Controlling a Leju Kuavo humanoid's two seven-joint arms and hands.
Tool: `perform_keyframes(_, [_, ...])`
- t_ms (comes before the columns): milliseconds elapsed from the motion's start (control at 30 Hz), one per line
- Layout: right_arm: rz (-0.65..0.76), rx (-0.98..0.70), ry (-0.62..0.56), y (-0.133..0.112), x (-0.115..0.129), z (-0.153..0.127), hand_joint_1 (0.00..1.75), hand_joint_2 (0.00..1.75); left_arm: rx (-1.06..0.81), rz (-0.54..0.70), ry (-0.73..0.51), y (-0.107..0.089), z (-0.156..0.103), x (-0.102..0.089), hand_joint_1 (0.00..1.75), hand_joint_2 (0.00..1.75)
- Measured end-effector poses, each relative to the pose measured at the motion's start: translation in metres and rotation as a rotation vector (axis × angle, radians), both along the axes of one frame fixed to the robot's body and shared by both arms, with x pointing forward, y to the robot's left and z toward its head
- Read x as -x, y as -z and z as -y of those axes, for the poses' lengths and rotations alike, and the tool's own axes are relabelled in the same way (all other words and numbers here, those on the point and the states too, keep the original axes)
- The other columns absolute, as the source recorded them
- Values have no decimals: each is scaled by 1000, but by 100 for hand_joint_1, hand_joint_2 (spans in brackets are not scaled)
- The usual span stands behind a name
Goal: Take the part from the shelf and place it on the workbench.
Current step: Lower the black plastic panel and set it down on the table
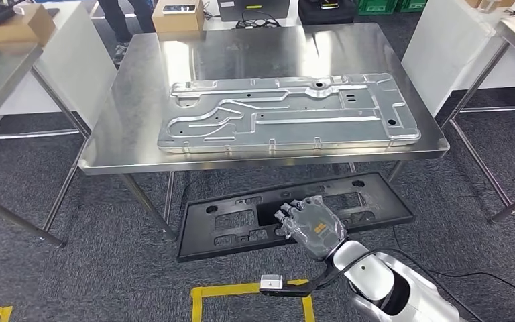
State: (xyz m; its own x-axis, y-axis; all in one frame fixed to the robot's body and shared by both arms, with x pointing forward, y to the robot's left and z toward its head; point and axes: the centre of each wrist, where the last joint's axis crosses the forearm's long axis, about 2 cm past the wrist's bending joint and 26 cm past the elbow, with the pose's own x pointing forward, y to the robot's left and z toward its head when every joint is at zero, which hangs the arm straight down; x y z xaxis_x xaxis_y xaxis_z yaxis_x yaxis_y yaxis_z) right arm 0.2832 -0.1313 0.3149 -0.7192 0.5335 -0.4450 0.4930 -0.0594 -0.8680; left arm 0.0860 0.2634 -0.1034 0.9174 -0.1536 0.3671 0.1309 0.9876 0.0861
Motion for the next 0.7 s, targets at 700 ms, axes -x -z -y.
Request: perform_keyframes(700, [71, 13, 2, -6, 3, -7, 169, 175, 2, -11, -19, 0, 0, 3, 0, 175])
